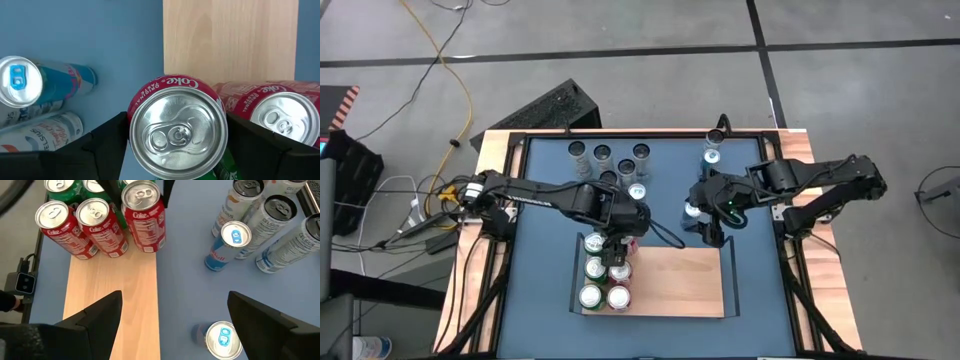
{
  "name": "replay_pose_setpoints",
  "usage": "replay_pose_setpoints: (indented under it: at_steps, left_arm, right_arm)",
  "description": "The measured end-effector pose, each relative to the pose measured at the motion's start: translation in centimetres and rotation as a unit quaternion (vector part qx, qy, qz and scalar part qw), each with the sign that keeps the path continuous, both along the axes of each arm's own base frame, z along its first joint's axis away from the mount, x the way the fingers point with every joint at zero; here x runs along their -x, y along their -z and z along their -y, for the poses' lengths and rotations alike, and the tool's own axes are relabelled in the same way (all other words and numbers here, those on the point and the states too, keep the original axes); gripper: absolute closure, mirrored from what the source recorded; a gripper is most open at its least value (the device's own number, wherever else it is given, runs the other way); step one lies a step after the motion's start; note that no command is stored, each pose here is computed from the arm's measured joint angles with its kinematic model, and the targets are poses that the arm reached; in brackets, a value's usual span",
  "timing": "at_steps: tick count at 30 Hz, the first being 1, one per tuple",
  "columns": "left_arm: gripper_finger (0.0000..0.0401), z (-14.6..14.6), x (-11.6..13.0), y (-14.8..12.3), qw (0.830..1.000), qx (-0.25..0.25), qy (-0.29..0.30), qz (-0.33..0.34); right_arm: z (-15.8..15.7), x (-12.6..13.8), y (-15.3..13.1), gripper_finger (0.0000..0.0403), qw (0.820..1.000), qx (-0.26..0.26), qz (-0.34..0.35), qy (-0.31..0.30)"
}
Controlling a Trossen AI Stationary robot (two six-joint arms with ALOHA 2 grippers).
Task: Place canned beverage on shelf
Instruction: Put the top red-white soda can on the shelf aligned with the other red-white soda cans
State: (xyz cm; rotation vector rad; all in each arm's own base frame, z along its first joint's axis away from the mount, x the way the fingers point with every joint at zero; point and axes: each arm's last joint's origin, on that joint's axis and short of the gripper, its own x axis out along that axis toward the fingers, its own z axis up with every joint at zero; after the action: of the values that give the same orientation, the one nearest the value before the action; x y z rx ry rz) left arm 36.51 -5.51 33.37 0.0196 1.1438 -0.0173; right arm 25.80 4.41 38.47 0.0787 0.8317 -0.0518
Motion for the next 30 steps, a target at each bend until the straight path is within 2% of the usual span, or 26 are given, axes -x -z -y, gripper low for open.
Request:
replay_pose_setpoints:
  at_steps: [11, 17, 22, 30]
  left_arm:
    - [0.0124, -0.6, 2.3, 0.5, 0.998, 0.019, -0.023, 0.055]
    - [0.0124, -0.8, 2.2, 2.0, 0.998, 0.057, -0.013, 0.038]
    - [0.0124, -1.0, 2.2, 2.1, 0.999, 0.03, -0.014, 0.04]
    - [0.0124, -0.8, 2.2, 2.5, 0.999, 0.027, -0.013, 0.029]
  right_arm:
    - [0.1, -0.1, -0.1, 0.0058, 1.0, 0.0, 0.007, 0.004]
    - [0.2, -0.3, -0.2, 0.0058, 1.0, -0.001, 0.014, 0.007]
    - [0.2, -0.3, -0.2, 0.0058, 1.0, -0.001, 0.017, 0.007]
    - [0.2, -0.3, -0.2, 0.0058, 1.0, -0.001, 0.017, 0.007]
